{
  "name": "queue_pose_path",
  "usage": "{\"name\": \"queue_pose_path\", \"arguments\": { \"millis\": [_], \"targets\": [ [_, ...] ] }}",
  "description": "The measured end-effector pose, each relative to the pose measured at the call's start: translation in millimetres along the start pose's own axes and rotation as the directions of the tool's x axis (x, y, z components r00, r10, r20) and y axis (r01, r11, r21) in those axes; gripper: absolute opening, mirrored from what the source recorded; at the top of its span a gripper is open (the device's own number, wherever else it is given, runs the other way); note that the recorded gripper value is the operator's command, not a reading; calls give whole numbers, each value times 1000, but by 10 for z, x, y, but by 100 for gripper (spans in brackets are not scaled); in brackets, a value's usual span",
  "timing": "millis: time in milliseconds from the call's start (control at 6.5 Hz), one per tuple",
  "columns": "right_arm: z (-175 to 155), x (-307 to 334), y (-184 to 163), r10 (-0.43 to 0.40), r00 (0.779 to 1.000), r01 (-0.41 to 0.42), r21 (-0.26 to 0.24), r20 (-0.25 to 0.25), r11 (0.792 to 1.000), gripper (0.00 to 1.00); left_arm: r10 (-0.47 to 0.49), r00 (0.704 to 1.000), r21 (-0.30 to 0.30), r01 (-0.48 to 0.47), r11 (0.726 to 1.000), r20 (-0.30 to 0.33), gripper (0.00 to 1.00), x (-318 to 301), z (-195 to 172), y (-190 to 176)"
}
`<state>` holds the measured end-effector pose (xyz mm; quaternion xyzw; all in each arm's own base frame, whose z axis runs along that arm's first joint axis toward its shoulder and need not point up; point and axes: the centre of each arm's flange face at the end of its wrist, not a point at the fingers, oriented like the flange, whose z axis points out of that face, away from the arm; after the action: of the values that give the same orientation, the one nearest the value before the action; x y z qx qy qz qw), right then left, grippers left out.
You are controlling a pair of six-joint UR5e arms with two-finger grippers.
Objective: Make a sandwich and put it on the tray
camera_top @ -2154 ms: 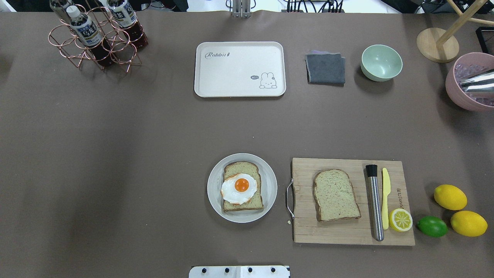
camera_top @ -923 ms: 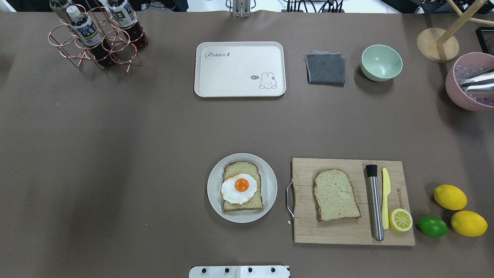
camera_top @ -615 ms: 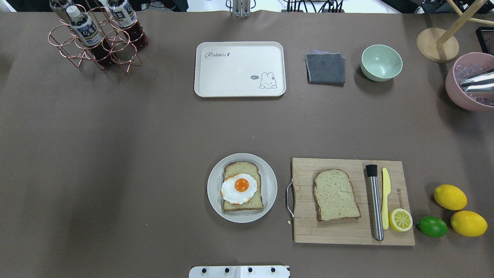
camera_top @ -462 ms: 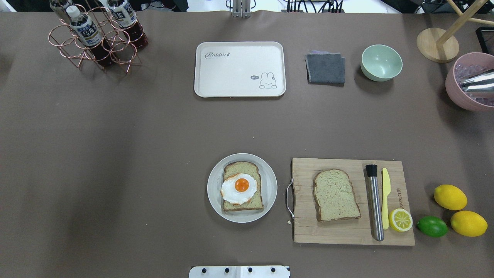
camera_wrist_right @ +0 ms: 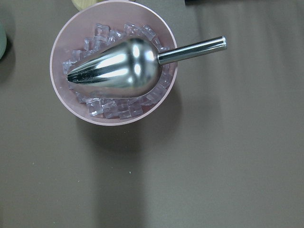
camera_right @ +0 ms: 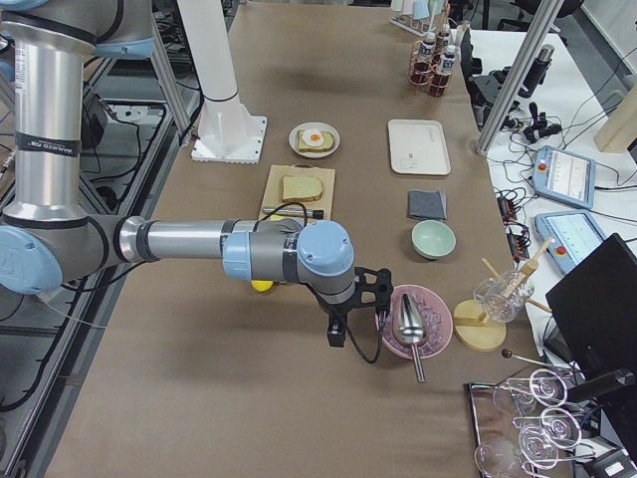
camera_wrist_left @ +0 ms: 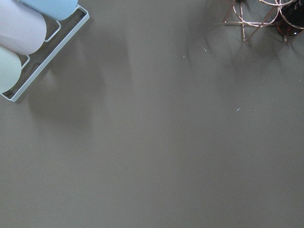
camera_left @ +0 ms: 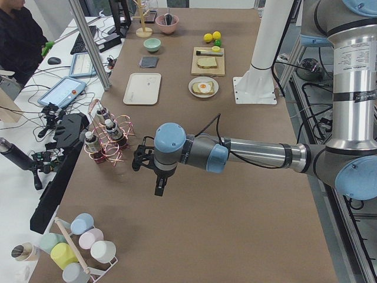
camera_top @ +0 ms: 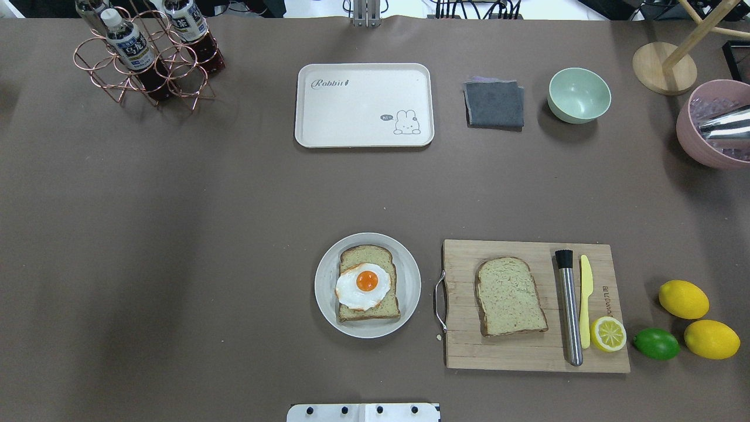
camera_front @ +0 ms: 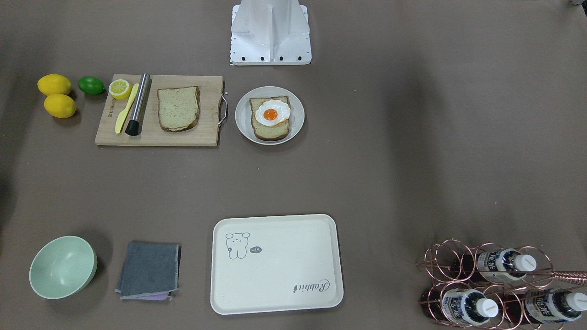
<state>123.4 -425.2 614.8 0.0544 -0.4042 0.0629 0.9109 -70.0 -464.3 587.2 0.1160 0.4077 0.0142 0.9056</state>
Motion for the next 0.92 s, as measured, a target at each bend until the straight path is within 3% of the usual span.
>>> {"name": "queue_pose_path", "arguments": {
  "millis": [923],
  "targets": [
    [-37,-219,-101,-34,999,34,8,3,999,100,44,999,26,-43,999,-8,98,110,6,-59]
  ]
}}
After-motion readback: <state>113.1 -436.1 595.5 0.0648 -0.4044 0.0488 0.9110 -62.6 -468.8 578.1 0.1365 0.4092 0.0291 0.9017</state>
